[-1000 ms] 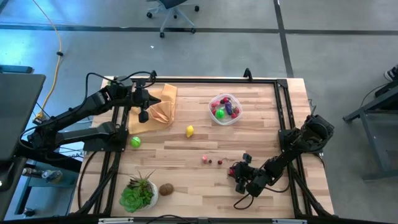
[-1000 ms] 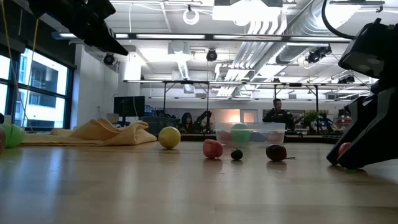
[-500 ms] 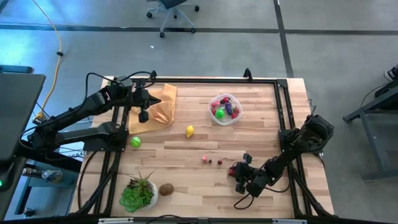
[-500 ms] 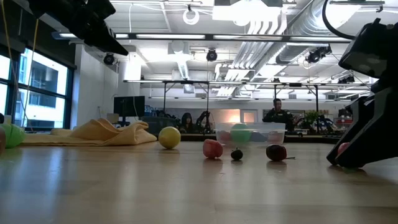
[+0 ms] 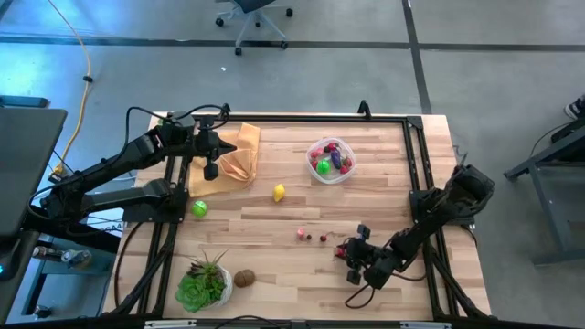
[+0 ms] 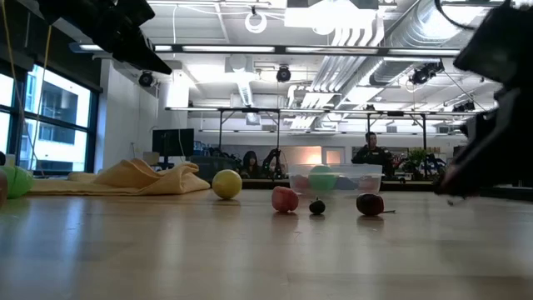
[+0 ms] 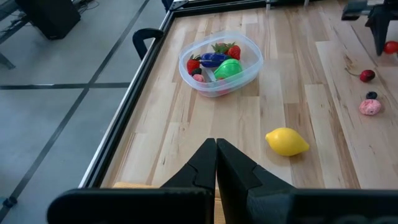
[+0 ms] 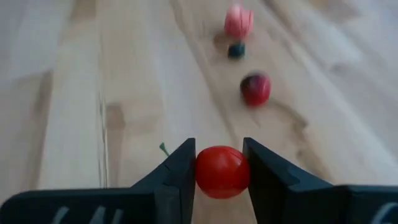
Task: Pick and placing Produce into tupperware
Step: Put the red cherry into the transparent container, then put the red and black cherry into the transparent container
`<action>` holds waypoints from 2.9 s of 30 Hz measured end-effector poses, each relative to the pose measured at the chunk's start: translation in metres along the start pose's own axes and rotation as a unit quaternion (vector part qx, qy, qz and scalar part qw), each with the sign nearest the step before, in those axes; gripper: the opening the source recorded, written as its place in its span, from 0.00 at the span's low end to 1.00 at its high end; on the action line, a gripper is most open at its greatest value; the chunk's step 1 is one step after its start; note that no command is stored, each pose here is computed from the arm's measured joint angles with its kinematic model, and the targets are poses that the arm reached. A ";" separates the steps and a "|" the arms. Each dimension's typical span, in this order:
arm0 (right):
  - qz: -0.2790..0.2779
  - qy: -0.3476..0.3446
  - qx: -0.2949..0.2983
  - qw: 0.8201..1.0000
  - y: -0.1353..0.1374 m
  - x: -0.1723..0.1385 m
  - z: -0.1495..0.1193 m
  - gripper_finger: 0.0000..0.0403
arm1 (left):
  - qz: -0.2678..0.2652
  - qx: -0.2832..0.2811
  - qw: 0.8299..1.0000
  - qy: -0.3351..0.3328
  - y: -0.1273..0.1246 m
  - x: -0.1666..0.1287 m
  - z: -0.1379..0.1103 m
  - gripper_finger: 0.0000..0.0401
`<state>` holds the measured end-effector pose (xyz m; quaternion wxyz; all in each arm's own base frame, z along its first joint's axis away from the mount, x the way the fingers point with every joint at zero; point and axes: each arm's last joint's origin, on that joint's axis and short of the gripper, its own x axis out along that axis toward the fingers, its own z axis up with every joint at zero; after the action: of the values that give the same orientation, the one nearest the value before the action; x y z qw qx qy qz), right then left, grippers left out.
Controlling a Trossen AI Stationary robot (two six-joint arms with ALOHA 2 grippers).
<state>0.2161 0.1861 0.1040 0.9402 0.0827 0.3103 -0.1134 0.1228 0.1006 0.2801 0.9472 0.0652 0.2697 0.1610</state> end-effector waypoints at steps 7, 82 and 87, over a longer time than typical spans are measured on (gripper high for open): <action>-0.019 -0.084 -0.012 0.996 -0.005 -0.022 0.035 0.24 | 0.000 0.000 1.000 0.000 0.000 0.000 0.000 0.01; -0.198 0.078 0.191 0.958 -0.257 0.044 0.120 0.35 | 0.000 0.000 1.000 0.000 0.000 0.000 0.000 0.01; -0.193 0.051 0.187 0.962 -0.255 0.036 0.128 0.35 | 0.000 0.000 1.000 0.000 0.000 0.000 0.000 0.01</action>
<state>0.2489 -0.0938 0.1626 0.8513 0.2009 0.3416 -0.3440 0.1227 0.1006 0.2800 0.9471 0.0652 0.2697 0.1611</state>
